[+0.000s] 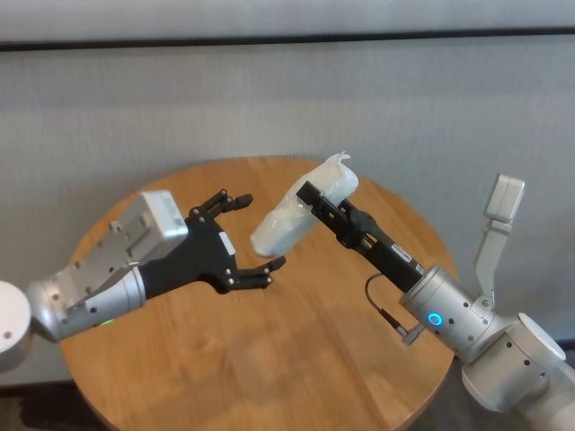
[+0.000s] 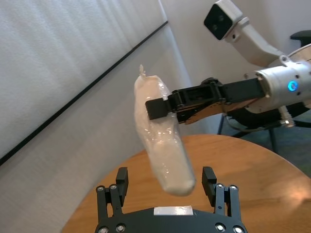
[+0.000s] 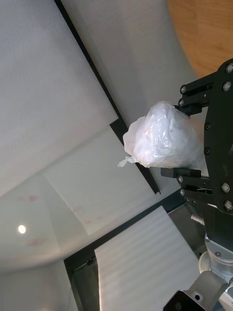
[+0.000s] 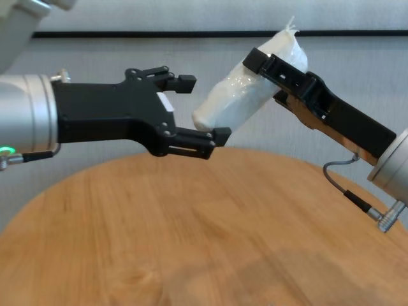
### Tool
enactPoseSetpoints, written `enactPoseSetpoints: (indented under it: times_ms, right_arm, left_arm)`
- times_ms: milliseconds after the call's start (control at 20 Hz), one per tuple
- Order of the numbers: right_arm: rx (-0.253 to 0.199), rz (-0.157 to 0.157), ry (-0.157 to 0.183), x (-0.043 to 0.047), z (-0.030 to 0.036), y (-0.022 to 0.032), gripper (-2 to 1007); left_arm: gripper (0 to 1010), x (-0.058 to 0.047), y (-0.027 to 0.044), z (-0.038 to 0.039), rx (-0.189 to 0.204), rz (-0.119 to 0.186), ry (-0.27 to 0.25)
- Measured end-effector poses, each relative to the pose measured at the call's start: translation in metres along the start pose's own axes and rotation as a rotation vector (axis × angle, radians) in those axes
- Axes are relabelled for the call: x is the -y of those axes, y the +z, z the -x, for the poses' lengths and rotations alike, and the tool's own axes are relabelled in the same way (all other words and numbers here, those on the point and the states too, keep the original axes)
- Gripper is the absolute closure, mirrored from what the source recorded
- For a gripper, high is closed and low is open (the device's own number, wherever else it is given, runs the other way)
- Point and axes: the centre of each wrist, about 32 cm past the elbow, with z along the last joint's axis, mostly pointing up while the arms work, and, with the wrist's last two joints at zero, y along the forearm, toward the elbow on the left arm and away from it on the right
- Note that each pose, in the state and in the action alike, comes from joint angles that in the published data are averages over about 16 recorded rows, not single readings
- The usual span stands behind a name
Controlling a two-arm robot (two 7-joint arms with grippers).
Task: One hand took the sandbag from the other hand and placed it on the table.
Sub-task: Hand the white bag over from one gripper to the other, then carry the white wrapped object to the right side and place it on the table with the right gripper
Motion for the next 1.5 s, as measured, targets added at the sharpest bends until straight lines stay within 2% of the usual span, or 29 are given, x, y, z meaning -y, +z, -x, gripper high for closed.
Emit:
enactPoseSetpoints:
  times_ms: [200,350,550,700,900,1100,1250,1500]
  right_arm:
    - [0.0,0.0,0.0,0.0,0.0,0.0,407]
    - [0.0,0.0,0.0,0.0,0.0,0.0,407]
    - [0.0,0.0,0.0,0.0,0.0,0.0,407]
    - [0.0,0.0,0.0,0.0,0.0,0.0,407]
    - [0.0,0.0,0.0,0.0,0.0,0.0,407]
    - [0.0,0.0,0.0,0.0,0.0,0.0,407]
    - [0.0,0.0,-0.001,0.0001,0.0001,-0.0001,407]
    - [0.001,-0.003,-0.003,0.0006,0.0005,0.0,407]
  left_arm:
    - [9,-0.012,0.0003,-0.0052,0.004,-0.016,-0.007]
    - [9,-0.022,0.0008,-0.0091,0.006,-0.04,-0.001]
    - [9,-0.032,0.0028,-0.0129,0.019,-0.075,0.046]
    - [9,-0.035,0.0047,-0.0135,0.034,-0.099,0.097]
    - [9,-0.031,0.0077,-0.0119,0.056,-0.116,0.158]
    - [9,-0.023,0.0108,-0.0092,0.075,-0.111,0.216]
    - [9,-0.017,0.013,-0.0074,0.085,-0.1,0.234]
    - [9,-0.011,0.0149,-0.0059,0.091,-0.088,0.235]
